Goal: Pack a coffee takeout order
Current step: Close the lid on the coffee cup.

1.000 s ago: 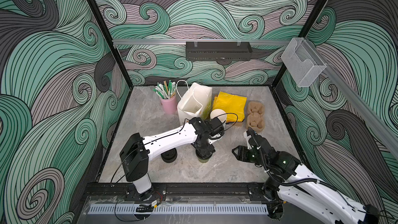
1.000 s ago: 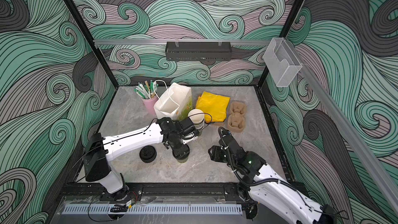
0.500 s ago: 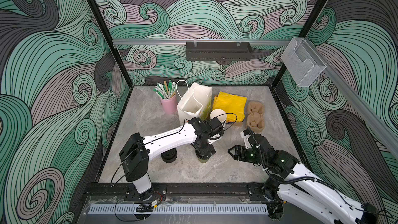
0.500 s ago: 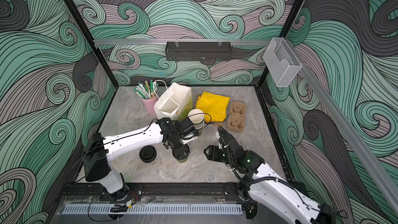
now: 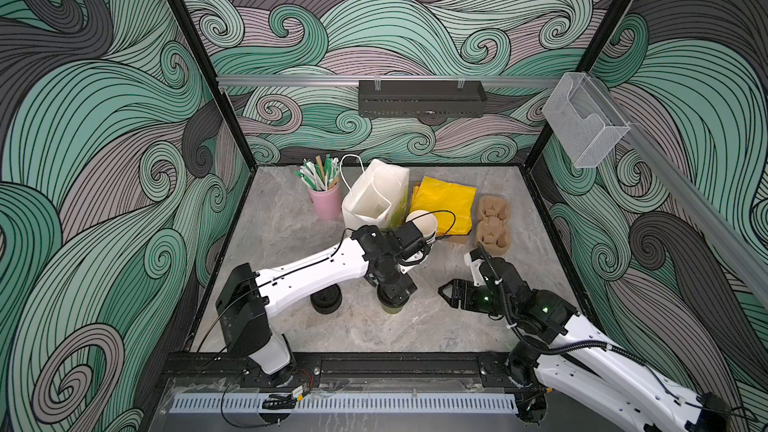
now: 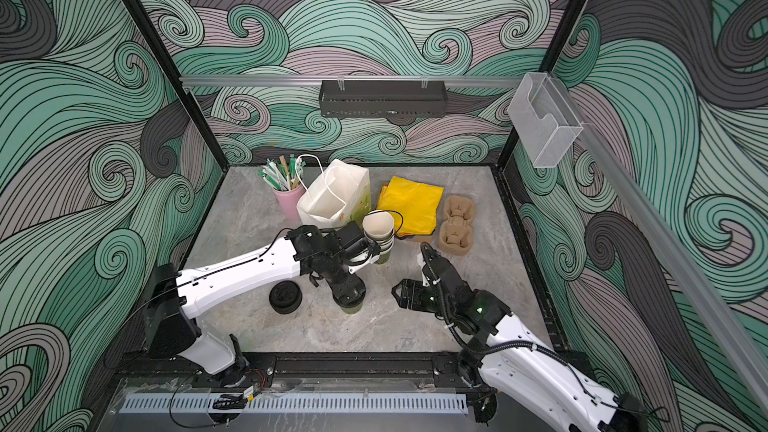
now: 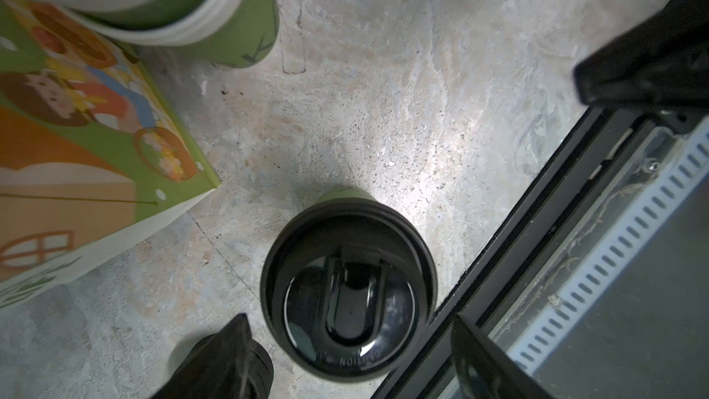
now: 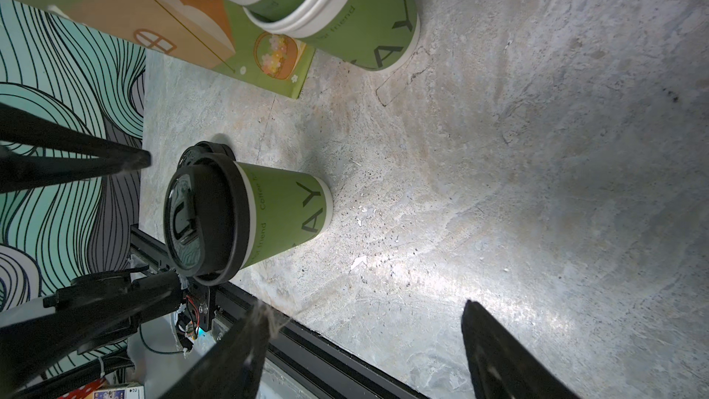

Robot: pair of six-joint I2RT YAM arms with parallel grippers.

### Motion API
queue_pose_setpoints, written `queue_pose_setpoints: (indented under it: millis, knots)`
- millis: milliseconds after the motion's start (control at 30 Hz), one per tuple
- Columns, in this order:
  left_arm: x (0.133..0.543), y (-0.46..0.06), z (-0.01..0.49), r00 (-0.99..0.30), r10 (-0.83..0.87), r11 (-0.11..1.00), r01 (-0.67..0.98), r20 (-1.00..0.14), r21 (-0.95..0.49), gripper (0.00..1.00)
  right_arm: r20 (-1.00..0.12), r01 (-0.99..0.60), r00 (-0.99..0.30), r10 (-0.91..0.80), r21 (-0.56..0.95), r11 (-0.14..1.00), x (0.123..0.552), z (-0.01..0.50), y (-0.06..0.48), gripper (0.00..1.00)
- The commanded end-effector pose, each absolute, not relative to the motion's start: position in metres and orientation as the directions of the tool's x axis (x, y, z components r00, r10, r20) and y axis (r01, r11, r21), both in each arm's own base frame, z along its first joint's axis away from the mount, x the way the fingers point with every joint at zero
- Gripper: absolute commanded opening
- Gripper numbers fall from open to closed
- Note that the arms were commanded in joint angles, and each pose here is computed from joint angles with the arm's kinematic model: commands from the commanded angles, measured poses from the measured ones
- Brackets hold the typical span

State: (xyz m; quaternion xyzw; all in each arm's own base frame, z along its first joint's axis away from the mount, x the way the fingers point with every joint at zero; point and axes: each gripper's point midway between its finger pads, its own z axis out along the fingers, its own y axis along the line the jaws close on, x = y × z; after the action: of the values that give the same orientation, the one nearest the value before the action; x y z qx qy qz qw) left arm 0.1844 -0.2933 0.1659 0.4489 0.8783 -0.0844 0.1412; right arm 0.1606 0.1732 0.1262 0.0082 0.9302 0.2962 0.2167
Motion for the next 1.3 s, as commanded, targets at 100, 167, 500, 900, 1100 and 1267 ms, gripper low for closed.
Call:
queue_pose_setpoints:
  millis: [100, 167, 500, 900, 1100, 1267]
  knots:
    - [0.19, -0.268, 0.226, -0.675, 0.483, 0.766, 0.634, -0.558, -0.105, 0.73, -0.419, -0.164, -0.9, 0.116, 0.574, 0.802, 0.163, 0.138, 0.182, 0.77]
    - [0.189, -0.255, 0.223, -0.732, 0.356, 0.828, 0.535, -0.581, -0.167, 0.71, -0.434, -0.185, -0.895, 0.106, 0.576, 0.796, 0.166, 0.143, 0.186, 0.73]
    - [0.174, -0.237, 0.189, -0.856, -0.042, 0.853, 0.237, -0.514, -0.465, 0.69, -0.434, -0.286, -0.901, -0.004, 0.585, 0.759, 0.172, 0.148, 0.223, 0.55]
    - [0.183, -0.247, 0.162, -0.9, -0.074, 0.874, 0.149, -0.429, -0.463, 0.63, -0.441, -0.337, -0.895, -0.073, 0.56, 0.757, 0.177, 0.142, 0.257, 0.73]
    - [0.183, -0.249, 0.155, -0.911, -0.077, 0.876, 0.132, -0.404, -0.464, 0.62, -0.443, -0.349, -0.894, -0.071, 0.588, 0.729, 0.181, 0.146, 0.272, 0.74]
    - [0.183, -0.249, 0.153, -0.915, -0.084, 0.874, 0.123, -0.396, -0.47, 0.6, -0.449, -0.36, -0.891, -0.069, 0.606, 0.709, 0.182, 0.151, 0.28, 0.74]
